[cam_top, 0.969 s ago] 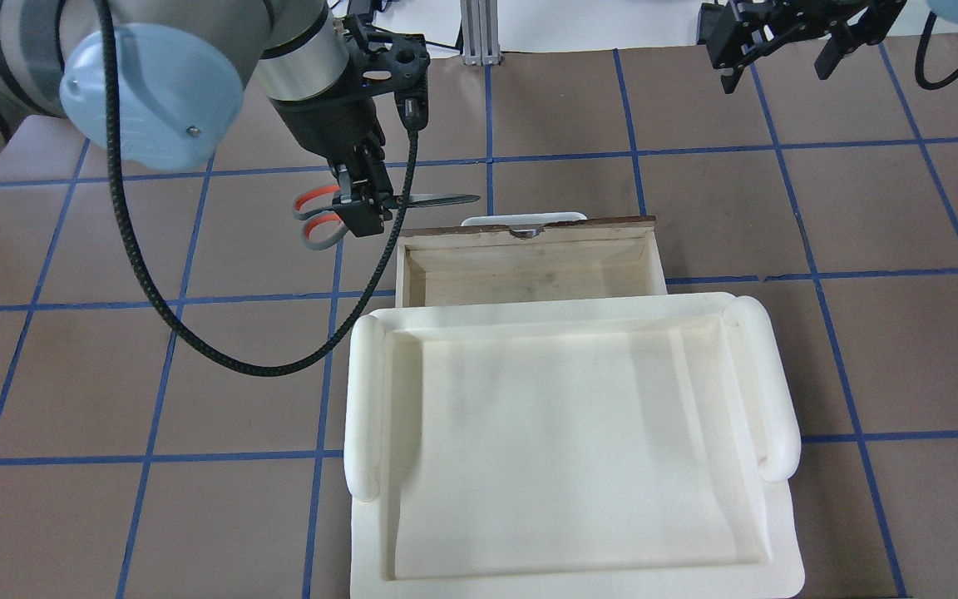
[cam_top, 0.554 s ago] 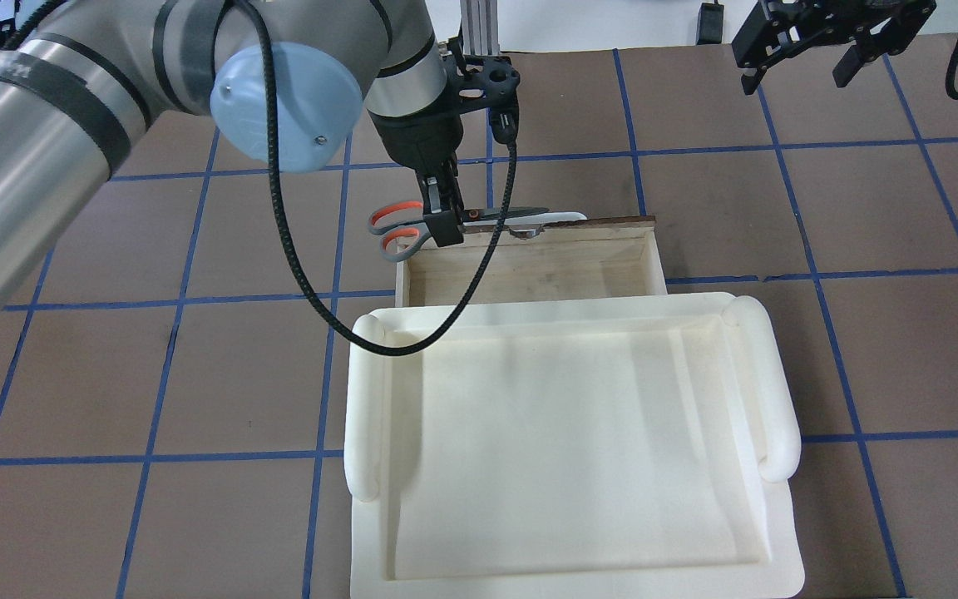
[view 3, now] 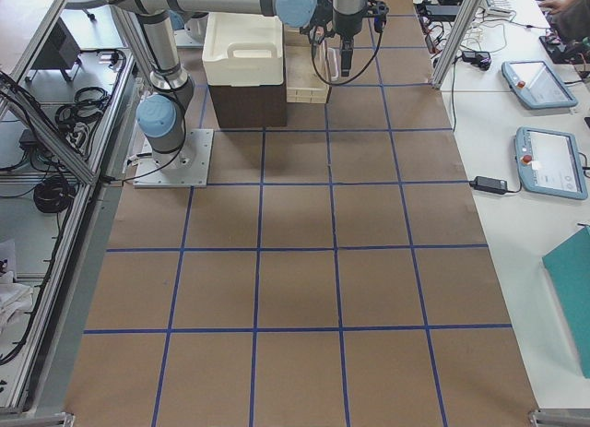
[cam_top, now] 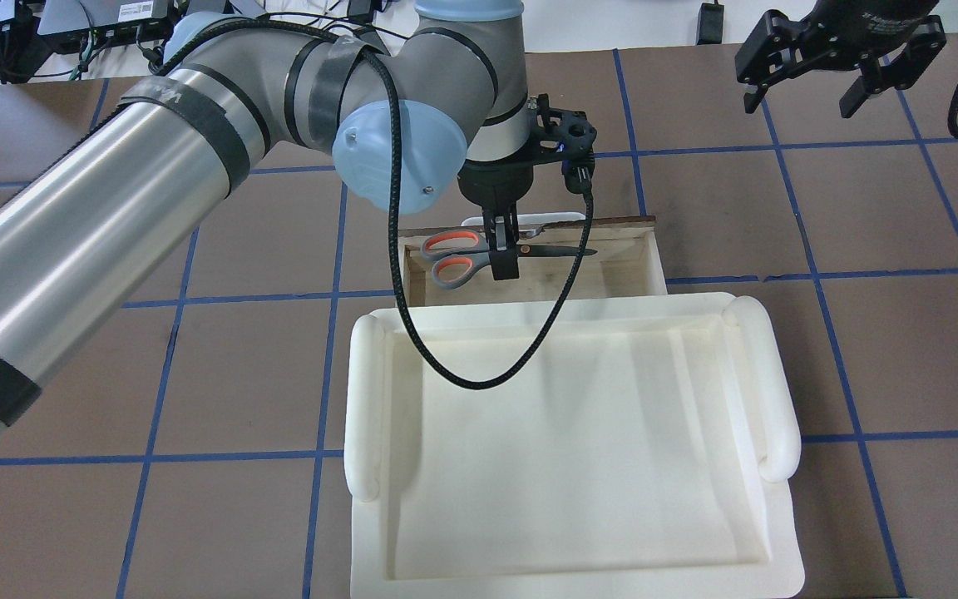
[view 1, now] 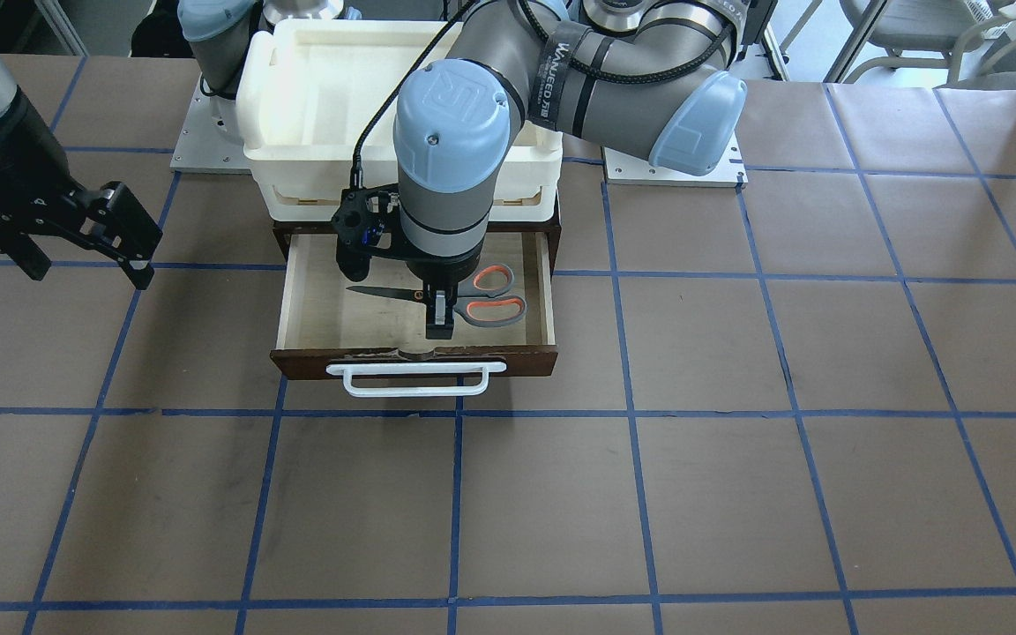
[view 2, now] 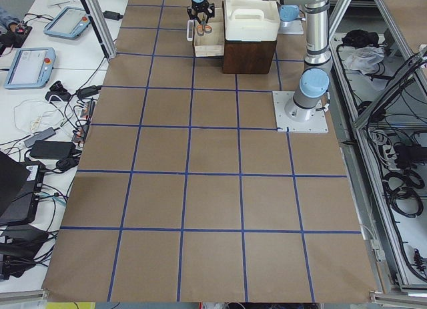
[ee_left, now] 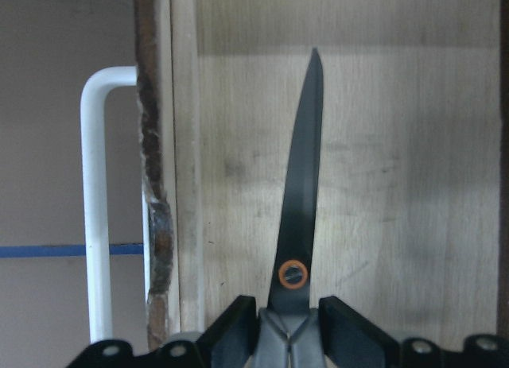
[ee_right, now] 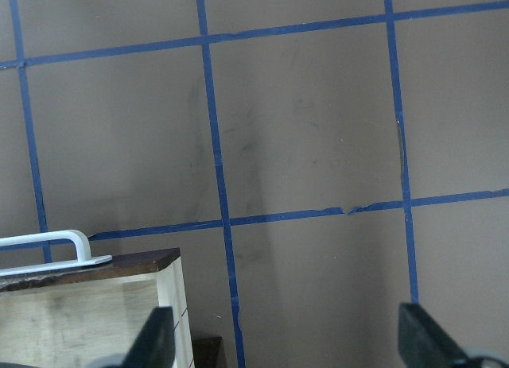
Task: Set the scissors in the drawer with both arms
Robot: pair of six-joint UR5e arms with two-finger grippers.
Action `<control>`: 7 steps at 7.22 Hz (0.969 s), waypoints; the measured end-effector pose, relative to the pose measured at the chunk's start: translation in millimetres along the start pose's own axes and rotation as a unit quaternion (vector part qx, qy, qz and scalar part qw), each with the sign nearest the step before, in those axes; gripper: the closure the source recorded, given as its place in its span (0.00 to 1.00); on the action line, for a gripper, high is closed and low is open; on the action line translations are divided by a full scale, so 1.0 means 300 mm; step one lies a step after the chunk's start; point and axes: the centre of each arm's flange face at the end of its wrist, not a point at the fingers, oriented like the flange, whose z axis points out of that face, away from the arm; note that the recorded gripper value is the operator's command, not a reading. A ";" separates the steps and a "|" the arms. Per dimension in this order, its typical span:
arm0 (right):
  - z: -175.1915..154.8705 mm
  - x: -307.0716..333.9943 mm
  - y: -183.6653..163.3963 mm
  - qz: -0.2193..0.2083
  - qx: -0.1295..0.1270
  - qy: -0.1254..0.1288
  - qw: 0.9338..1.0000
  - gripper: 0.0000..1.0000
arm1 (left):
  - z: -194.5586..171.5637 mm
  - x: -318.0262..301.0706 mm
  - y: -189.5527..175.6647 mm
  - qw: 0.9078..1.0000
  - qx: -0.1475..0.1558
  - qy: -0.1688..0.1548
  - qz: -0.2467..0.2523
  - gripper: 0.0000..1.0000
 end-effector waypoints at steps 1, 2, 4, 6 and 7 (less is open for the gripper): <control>-0.006 0.000 0.013 0.000 -0.003 0.001 1.000 0.00 | 0.014 0.006 -0.007 1.000 -0.003 0.005 0.000 0.93; -0.007 0.000 0.019 0.000 -0.006 0.001 1.000 0.00 | 0.033 0.014 -0.010 1.000 -0.006 0.013 -0.003 0.94; -0.006 0.000 0.022 0.000 -0.008 0.001 1.000 0.00 | 0.066 0.029 -0.014 0.999 -0.011 0.031 -0.009 0.96; 0.002 -0.029 0.036 -0.008 -0.011 0.005 1.000 0.00 | 0.094 0.038 -0.029 0.999 -0.009 0.042 -0.011 0.99; 0.004 -0.064 0.046 -0.017 -0.011 0.007 1.000 0.00 | 0.106 0.039 -0.036 0.999 -0.009 0.045 -0.012 0.99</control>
